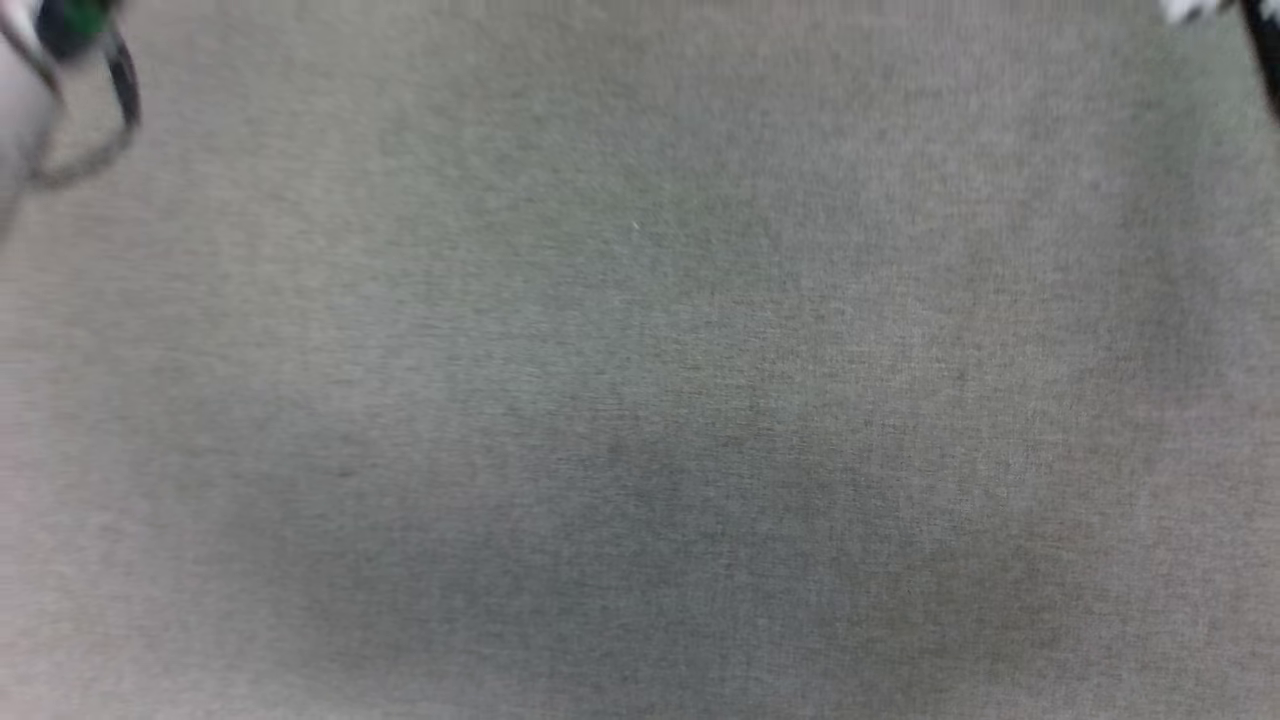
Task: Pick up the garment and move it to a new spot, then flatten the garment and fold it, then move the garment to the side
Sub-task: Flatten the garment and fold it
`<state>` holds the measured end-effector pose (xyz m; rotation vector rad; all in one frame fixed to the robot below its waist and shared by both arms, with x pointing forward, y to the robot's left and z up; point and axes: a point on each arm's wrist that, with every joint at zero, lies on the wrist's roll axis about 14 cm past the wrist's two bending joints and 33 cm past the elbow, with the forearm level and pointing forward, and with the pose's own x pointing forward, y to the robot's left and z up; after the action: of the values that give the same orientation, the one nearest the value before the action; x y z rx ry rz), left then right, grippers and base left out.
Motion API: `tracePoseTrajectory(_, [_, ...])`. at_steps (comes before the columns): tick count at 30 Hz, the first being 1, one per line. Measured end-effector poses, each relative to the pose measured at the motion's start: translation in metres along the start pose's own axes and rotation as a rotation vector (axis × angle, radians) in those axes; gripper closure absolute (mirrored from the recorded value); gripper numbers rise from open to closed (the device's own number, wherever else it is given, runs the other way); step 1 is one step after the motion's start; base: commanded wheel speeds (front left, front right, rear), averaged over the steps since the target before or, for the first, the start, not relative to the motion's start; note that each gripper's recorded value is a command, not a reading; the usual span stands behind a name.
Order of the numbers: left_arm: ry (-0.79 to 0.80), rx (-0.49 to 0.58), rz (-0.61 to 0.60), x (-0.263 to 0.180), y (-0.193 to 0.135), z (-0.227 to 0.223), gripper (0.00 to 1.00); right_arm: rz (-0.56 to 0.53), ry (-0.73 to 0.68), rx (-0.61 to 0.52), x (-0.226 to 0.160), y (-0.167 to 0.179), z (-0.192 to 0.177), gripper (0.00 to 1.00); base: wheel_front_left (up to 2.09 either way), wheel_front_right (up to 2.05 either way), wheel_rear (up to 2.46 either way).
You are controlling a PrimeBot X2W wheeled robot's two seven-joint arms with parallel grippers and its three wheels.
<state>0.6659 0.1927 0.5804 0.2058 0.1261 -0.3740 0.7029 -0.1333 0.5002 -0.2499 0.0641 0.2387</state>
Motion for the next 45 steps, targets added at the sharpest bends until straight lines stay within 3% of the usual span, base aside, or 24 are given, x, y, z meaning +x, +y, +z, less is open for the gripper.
tracePoseTrajectory(5, [0.066,-0.03,-0.032,-0.041,-0.021,-0.022,1.0,0.037,0.032,0.016,-0.022,0.017,-0.005,1.0,0.0,0.0,0.0])
tracePoseTrajectory(15, [0.233,-0.193,-0.047,-0.154,-0.081,-0.076,1.0,0.109,0.117,0.057,-0.096,0.049,-0.043,1.0,0.0,0.0,0.0])
tracePoseTrajectory(24, [0.332,-0.33,0.022,-0.245,-0.116,-0.102,1.0,0.151,0.167,0.086,-0.167,0.038,-0.062,1.0,0.0,0.0,0.0])
tracePoseTrajectory(35, [0.492,-0.543,0.058,-0.31,-0.172,-0.139,1.0,0.219,0.289,0.148,-0.259,0.04,-0.095,1.0,0.0,0.0,0.0])
tracePoseTrajectory(45, [0.637,-0.622,0.113,-0.344,-0.189,-0.161,1.0,0.241,0.4,0.212,-0.316,0.057,-0.112,1.0,0.0,0.0,0.0])
